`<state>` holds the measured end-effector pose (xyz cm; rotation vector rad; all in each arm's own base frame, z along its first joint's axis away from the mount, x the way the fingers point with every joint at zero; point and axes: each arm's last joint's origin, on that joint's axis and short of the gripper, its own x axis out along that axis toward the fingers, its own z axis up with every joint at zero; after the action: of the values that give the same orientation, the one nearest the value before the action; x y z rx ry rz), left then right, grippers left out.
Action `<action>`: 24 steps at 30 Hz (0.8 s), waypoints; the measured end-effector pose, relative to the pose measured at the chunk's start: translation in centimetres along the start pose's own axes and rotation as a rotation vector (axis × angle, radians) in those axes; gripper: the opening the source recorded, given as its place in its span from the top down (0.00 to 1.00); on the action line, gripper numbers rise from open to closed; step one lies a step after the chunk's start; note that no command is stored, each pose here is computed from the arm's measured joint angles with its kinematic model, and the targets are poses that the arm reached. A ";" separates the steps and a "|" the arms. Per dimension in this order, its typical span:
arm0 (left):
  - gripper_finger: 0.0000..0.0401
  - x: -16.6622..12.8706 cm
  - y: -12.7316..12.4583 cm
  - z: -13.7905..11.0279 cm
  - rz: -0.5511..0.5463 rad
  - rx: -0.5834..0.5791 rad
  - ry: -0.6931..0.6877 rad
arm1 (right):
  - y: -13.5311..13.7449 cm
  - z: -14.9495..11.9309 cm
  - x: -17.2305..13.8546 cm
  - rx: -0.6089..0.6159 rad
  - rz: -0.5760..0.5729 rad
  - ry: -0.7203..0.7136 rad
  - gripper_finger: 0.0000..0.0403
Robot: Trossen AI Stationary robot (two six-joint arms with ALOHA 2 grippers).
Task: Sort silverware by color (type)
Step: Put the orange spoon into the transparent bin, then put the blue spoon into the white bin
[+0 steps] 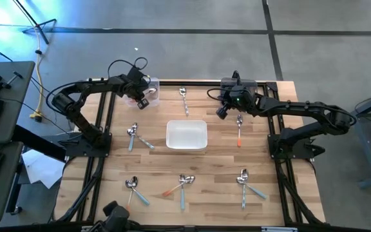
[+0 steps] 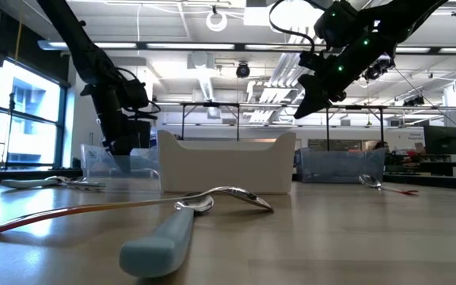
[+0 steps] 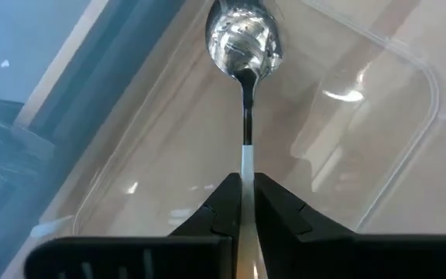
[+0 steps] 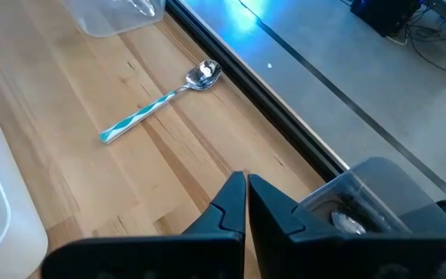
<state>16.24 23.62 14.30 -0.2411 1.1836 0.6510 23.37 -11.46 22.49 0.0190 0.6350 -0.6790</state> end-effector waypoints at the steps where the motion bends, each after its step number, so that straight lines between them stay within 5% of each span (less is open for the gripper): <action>1: 0.92 0.0 0.0 0.0 0.000 -0.008 0.000 | 0.0 0.0 0.0 0.000 0.000 0.000 1.00; 13: 0.76 -0.7 0.0 0.0 0.035 -0.020 0.005 | 0.0 0.0 0.0 0.000 0.000 0.000 1.00; 24: 0.85 -3.9 -1.2 1.3 0.134 0.032 -0.095 | 0.0 0.0 0.0 0.000 0.001 0.001 1.00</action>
<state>17.08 21.91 18.17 -0.1035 1.1247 0.7526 23.37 -11.45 22.48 0.0191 0.6358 -0.6782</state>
